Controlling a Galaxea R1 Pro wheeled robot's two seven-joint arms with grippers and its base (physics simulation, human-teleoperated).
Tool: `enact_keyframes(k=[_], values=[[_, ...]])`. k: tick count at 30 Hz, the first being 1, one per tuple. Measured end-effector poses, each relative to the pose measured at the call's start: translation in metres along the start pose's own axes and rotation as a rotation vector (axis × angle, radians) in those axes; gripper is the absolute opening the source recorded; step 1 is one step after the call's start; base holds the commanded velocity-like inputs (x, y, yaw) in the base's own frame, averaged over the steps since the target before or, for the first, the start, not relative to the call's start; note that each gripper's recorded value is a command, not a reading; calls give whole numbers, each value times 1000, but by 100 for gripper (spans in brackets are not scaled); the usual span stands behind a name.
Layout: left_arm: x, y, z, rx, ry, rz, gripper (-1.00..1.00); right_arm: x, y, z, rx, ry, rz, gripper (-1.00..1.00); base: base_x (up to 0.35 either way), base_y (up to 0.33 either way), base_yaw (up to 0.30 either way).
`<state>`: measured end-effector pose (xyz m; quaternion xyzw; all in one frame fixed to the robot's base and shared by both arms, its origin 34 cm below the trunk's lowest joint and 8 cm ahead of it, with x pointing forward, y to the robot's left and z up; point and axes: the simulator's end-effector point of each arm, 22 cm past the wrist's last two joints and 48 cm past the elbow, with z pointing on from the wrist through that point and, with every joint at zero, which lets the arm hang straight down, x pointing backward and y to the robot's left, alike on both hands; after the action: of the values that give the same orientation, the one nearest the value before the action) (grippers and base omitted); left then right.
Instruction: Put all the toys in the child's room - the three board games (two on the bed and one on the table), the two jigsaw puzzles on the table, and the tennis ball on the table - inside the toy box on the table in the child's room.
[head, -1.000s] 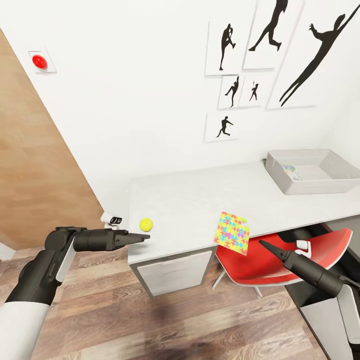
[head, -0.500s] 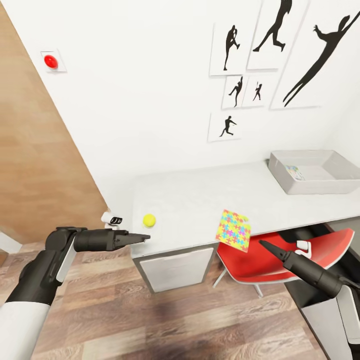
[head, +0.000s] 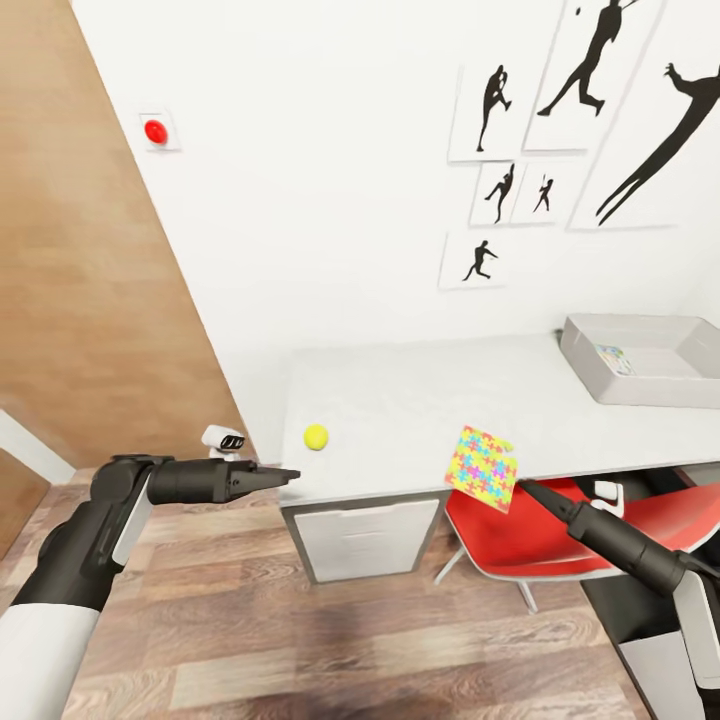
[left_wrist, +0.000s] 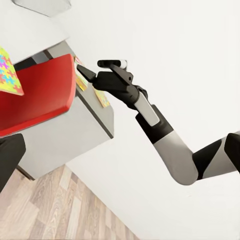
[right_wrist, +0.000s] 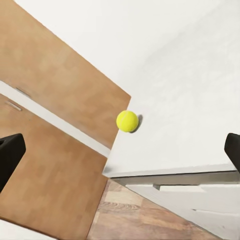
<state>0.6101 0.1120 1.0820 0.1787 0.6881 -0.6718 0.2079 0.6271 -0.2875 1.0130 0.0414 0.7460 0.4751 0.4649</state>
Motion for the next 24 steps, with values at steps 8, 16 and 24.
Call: enact_keyframes(k=[8,16,24], values=[[-2,-6,1,2,0,13,100,-5,6,-1,-12,-11,-17,100,0,-1,88],[-5,-12,1,2,0,27,100,-8,11,-2,-18,-17,-25,100,0,0,73],[-7,-17,0,0,1,40,100,-12,16,-3,-25,-26,-35,100,0,0,66]])
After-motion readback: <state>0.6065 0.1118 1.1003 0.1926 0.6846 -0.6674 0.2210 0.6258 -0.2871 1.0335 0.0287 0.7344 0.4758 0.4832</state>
